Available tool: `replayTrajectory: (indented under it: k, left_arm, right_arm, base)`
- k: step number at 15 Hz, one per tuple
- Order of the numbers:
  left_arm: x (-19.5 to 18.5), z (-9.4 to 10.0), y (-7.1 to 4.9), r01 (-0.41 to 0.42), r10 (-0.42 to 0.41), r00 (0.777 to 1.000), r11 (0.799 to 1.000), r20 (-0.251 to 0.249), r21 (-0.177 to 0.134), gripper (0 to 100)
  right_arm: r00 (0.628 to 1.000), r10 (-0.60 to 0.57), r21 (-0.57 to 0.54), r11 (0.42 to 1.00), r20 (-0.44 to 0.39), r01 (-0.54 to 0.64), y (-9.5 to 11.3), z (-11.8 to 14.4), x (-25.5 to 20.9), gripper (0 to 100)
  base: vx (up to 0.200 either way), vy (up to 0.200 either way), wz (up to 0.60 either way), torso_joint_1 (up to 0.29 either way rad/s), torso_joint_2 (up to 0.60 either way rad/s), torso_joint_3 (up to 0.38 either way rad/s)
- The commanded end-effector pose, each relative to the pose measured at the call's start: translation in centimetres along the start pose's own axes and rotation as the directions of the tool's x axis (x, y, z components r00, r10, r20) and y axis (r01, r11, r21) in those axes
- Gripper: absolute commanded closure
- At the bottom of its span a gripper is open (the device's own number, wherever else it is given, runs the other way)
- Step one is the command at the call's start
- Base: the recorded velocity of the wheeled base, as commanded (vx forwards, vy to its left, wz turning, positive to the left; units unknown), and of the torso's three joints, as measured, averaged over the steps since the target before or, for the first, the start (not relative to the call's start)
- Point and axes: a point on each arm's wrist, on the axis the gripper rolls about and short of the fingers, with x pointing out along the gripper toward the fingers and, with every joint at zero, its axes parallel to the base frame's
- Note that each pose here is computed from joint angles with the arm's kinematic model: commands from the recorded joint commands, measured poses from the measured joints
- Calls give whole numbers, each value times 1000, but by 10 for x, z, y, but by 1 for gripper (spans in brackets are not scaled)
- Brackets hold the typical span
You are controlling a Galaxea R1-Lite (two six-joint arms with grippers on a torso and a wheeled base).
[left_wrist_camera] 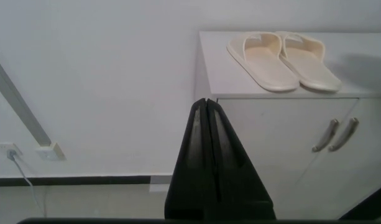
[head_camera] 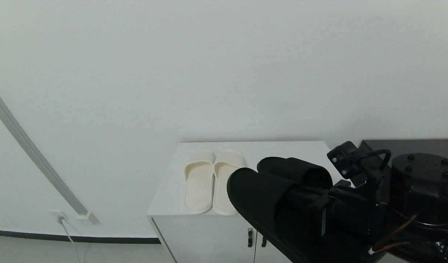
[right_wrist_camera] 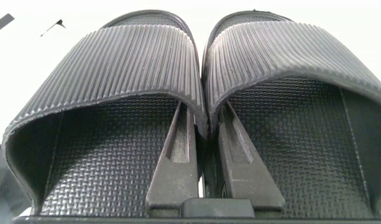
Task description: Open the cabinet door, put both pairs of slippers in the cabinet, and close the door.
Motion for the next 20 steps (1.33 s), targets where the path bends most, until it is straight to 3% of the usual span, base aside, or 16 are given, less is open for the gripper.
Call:
replayTrajectory:
  k: [1,6,20]
  left_arm:
    - [0,0,0,-1,1,1000,1000,-1,0,100]
    - [0,0,0,2,-2,1000,1000,-1,0,100]
    - [0,0,0,-1,1,1000,1000,-1,0,100]
  right_arm:
    - [1000,-1,0,1000,-4,1,0,-1,-1,100]
    - [1000,-5,-6,1000,-17,5,-2,-6,-2,100]
    - [999,3,-12,1000,-39,-4,-2,-12,-5,100]
  base:
    - [-200,0,0,-12,2,7]
    - [-200,0,0,-2,3,4]
    - [0,0,0,0,0,0]
